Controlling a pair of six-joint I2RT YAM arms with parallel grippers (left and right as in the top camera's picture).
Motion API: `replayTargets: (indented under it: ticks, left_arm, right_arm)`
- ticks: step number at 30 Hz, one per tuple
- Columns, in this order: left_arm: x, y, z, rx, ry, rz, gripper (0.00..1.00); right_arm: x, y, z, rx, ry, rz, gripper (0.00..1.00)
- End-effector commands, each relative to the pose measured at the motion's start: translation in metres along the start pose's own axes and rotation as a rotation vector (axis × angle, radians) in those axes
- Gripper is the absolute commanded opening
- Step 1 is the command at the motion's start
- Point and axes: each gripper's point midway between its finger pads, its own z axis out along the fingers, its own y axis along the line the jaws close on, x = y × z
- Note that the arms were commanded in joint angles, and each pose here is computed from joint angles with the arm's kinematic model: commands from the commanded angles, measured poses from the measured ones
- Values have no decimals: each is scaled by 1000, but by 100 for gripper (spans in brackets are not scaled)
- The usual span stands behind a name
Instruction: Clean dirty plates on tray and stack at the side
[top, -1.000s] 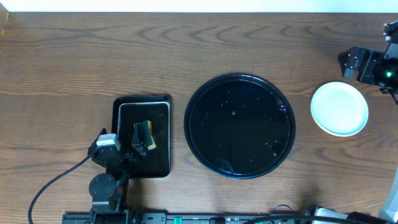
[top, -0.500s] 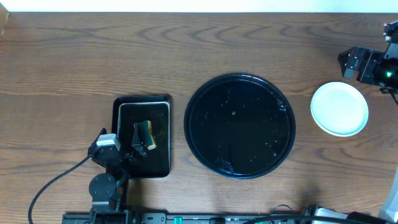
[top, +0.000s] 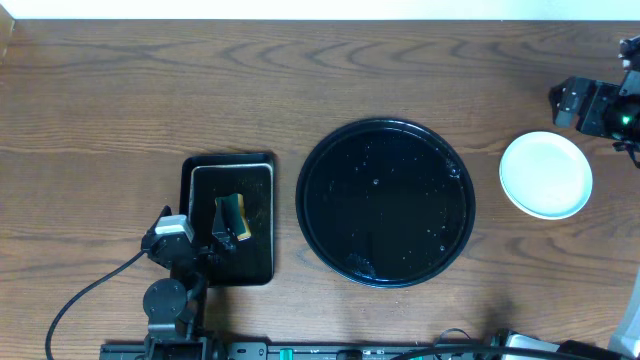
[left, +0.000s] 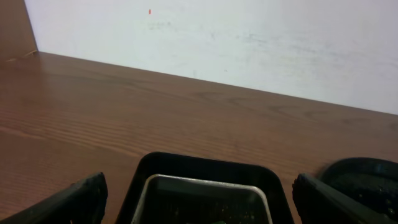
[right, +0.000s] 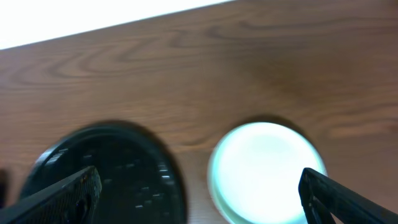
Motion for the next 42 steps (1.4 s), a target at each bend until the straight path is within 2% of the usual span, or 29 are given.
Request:
replayTargets:
  ticks: [1,5,10,15,19,23,30,35,42]
  left_arm:
    - [17,6,1,-25,47,20,95]
    - [17,6,1,-25,47,20,95]
    - [17,6,1,-25,47,20,95]
    - [17,6,1,-25,47,20,95]
    - [17,6,1,-25,47,20,95]
    - [17,6,1,-25,47,20,95]
    - [17,6,1,-25,47,20,95]
    - [17,6,1,-25,47,20,95]
    - [17,6,1,-25,47,20,95]
  right_arm:
    - [-8,-33,-8,210,-21,-26,99]
    - [-29,-49,-17,316,-109,-35,99]
    - [-73,-37,-43,316,-314,-90,99]
    - [-115,20,-89,255,-557,-268,99]
    - [-120,83,-125,195,-673,-522,99]
    - [-107,130,-160,120,-758,-678,99]
    - [-61,176,-200,-94,-865,-768,99]
    - [-9,171,-197,-156,-926,-789,99]
    - [79,143,-154,-152,-953,-786,99]
